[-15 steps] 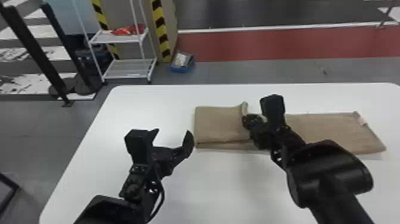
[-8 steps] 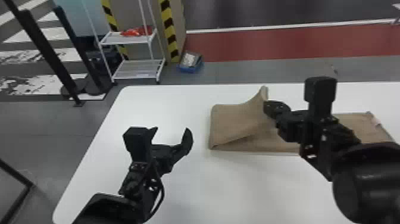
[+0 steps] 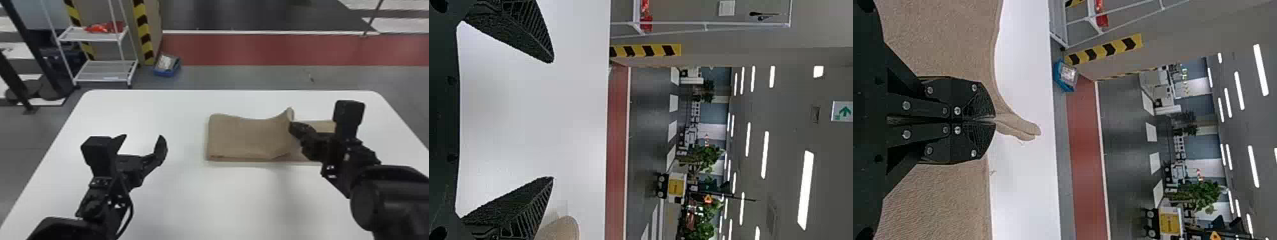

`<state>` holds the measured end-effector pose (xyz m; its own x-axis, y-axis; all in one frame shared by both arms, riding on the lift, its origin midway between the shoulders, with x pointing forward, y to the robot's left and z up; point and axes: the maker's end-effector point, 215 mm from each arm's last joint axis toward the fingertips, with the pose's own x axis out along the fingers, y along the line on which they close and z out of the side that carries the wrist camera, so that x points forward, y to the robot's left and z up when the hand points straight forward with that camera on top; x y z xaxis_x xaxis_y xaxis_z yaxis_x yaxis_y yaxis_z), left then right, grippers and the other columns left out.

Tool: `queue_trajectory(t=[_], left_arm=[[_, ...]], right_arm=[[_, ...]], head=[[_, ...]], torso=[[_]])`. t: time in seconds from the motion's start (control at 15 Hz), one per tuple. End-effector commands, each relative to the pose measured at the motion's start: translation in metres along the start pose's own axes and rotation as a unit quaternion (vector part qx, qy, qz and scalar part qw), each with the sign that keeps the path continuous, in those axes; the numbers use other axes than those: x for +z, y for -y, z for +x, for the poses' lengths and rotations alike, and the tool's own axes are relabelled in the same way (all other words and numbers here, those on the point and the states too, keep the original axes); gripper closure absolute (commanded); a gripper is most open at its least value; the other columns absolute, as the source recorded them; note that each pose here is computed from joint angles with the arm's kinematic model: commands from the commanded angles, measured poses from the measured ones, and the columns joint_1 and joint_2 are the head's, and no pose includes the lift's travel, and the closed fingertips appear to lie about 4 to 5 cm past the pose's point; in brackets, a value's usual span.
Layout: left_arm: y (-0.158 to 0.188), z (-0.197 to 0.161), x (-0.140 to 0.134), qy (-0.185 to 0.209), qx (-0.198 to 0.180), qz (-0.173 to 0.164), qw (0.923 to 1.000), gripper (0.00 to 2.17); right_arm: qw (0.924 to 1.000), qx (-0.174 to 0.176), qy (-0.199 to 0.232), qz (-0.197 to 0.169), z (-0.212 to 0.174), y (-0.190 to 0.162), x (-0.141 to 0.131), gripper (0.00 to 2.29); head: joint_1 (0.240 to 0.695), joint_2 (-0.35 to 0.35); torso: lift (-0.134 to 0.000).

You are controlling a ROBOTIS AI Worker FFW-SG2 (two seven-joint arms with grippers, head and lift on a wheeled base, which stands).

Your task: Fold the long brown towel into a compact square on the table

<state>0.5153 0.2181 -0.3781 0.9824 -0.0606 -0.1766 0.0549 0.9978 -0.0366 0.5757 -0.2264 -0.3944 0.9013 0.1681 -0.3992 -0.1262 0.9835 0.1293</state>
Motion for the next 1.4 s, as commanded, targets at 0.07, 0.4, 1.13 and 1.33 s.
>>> queue_trajectory(t=[0.07, 0.4, 1.13, 1.33], left_arm=[[0.004, 0.000, -0.001, -0.001, 0.001, 0.006, 1.0000, 0.03], [-0.006, -0.012, -0.005, -0.004, 0.010, 0.011, 0.9999, 0.03], [-0.008, -0.007, -0.011, -0.016, 0.013, 0.022, 0.9996, 0.03], [-0.007, -0.002, -0.012, -0.022, 0.012, 0.022, 0.9994, 0.03]], right_arm=[[0.9999, 0.006, 0.013, 0.000, -0.006, -0.005, 0.016, 1.11], [0.9995, -0.021, 0.019, 0.013, -0.028, 0.061, 0.038, 1.11], [0.9989, -0.037, 0.028, 0.007, -0.004, 0.099, 0.047, 1.11], [0.9989, -0.046, 0.013, 0.001, -0.002, 0.120, 0.031, 1.11]], head=[[0.695, -0.007], [0.695, -0.026], [0.695, -0.075], [0.695, -0.102]], torso=[[-0.123], [-0.123], [-0.123], [-0.123]])
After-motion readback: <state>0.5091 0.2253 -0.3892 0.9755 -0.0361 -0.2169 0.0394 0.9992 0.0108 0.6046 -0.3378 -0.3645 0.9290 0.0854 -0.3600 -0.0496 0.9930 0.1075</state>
